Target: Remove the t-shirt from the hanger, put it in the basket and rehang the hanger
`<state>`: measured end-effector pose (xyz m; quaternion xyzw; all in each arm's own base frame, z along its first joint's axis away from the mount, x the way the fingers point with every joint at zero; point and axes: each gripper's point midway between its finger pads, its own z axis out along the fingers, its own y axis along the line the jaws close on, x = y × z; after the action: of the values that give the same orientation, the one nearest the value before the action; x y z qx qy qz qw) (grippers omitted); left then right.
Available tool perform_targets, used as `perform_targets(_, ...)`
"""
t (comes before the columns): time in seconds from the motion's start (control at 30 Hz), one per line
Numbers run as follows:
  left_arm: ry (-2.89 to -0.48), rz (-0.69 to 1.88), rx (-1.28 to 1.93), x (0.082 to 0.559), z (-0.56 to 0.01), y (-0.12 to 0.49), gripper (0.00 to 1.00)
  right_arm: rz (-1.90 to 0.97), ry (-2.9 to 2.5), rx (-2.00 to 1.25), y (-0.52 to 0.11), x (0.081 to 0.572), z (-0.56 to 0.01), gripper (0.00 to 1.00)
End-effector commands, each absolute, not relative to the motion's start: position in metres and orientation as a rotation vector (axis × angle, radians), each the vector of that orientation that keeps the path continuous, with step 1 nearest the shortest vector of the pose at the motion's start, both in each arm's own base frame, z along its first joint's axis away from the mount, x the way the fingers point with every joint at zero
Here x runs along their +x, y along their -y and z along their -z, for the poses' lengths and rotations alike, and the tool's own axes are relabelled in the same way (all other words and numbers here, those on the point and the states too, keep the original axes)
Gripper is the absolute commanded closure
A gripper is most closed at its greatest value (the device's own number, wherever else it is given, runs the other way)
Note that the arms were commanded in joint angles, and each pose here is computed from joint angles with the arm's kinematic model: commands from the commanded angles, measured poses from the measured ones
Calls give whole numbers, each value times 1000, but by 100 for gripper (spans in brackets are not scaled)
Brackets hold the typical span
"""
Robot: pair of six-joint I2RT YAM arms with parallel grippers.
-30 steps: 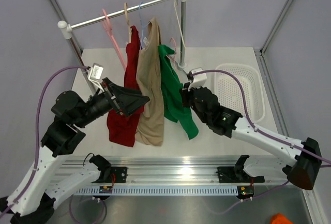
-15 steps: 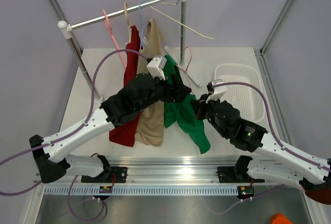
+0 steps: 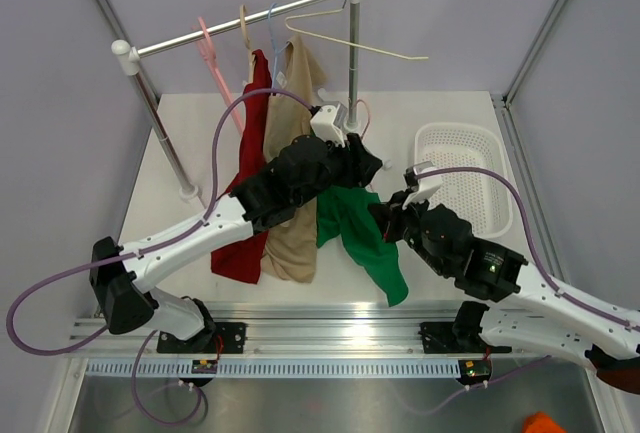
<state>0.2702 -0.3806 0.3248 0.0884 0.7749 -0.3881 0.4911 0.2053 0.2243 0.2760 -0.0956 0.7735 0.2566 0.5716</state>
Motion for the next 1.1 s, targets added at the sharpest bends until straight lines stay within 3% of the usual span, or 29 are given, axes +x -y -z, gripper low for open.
perform_targets(0.0, -1713, 988, 136, 281, -374, 379, 52, -701, -1750, -193, -228, 196, -301, 100)
perform_targets(0.13, -1665, 1002, 105, 280, -386, 372, 84, -705, -1760, -193, -228, 193, -299, 100)
perform_targets(0.17, -1654, 1008, 100, 278, -390, 368, 98, -715, -1761, -202, -229, 191, -300, 100)
perform_targets(0.23, -1636, 1022, 91, 274, -396, 362, 100, -731, -1772, -218, -229, 187, -299, 92)
perform_targets(0.27, -1610, 1037, 79, 269, -407, 354, 100, -768, -1775, -246, -233, 181, -302, 70)
perform_targets(0.33, -1595, 1054, 59, 264, -413, 347, 100, -812, -1780, -273, -233, 172, -304, 44)
perform_targets(0.37, -1588, 1061, 55, 262, -415, 344, 100, -848, -1780, -299, -236, 166, -307, 23)
perform_targets(0.5, -1513, 1097, 23, 251, -444, 324, 100, -935, -1800, -354, -235, 146, -306, 0)
perform_targets(0.7, -1432, 1070, -67, 262, -462, 302, 100, -1052, -1850, -478, -257, 117, -286, 1)
perform_targets(0.8, -1426, 1102, -83, 265, -466, 301, 100, -996, -1854, -477, -263, 120, -277, 9)
perform_targets(0.9, -1423, 1129, -80, 262, -468, 301, 100, -903, -1854, -429, -261, 134, -269, 25)
perform_targets(0.97, -1415, 1141, -81, 258, -471, 298, 100, -861, -1843, -401, -260, 142, -264, 52)
perform_targets(1.03, -1414, 1144, -84, 256, -471, 295, 100, -848, -1844, -396, -264, 146, -262, 72)
perform_targets(1.07, -1404, 1143, -90, 254, -474, 290, 100, -844, -1854, -401, -266, 146, -259, 88)
